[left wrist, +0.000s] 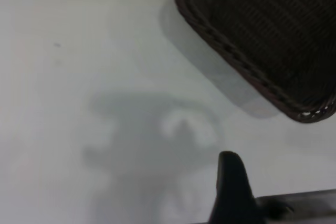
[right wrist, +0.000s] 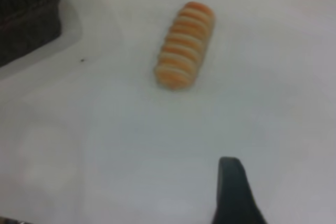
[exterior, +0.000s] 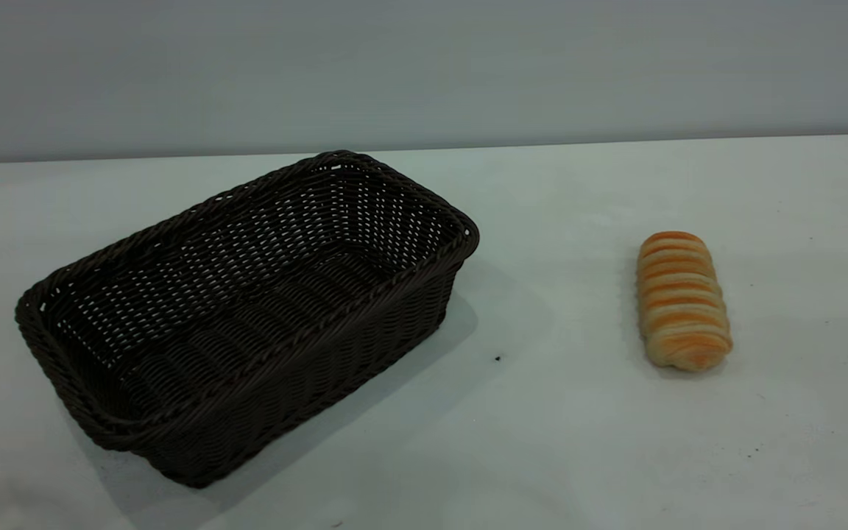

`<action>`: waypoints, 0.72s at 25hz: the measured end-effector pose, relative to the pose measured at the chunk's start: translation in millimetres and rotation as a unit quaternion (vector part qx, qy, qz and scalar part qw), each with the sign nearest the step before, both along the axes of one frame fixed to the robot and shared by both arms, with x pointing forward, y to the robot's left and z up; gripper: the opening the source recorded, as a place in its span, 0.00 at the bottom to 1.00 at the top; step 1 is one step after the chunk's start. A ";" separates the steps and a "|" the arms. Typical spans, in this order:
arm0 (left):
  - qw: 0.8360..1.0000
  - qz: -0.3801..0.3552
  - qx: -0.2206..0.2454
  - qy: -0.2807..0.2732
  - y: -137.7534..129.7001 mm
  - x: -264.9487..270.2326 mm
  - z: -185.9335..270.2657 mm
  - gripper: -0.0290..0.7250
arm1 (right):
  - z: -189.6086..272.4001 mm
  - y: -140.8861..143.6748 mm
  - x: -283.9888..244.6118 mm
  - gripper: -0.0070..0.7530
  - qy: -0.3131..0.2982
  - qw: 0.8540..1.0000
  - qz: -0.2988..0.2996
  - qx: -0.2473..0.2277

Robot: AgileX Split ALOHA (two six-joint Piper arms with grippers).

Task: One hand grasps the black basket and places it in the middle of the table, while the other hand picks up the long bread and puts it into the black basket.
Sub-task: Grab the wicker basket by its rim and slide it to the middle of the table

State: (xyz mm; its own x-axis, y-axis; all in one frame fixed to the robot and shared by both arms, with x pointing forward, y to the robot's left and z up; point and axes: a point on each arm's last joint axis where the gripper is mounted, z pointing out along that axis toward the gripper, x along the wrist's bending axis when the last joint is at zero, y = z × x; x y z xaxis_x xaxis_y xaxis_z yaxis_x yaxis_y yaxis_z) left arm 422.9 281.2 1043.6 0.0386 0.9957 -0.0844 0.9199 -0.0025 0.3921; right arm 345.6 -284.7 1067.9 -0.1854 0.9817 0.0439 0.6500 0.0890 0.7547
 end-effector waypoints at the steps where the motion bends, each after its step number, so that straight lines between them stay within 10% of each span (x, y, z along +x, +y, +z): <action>1: 1.000 -0.006 -0.004 0.014 -4.9 12.3 -4.5 0.75 | -1.9 0.8 5.6 0.61 0.006 1.000 0.004 0.004; 8: 0.991 -0.009 0.010 0.132 -42.0 71.3 -65.9 0.71 | -6.1 2.4 15.6 0.61 0.017 1.000 0.023 0.000; 18: 0.955 0.257 -0.051 0.141 -43.8 92.1 -99.6 0.67 | -5.1 2.1 16.6 0.61 0.009 1.000 0.022 -0.001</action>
State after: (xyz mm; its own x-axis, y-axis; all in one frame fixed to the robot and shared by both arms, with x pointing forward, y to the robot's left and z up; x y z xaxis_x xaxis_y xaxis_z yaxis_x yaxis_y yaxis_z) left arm 515.0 237.4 944.1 -0.4918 0.8629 -0.1163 0.8582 0.5030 0.1026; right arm 362.2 -282.5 1062.8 -0.2283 0.9725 0.0454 0.6589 0.1200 0.7426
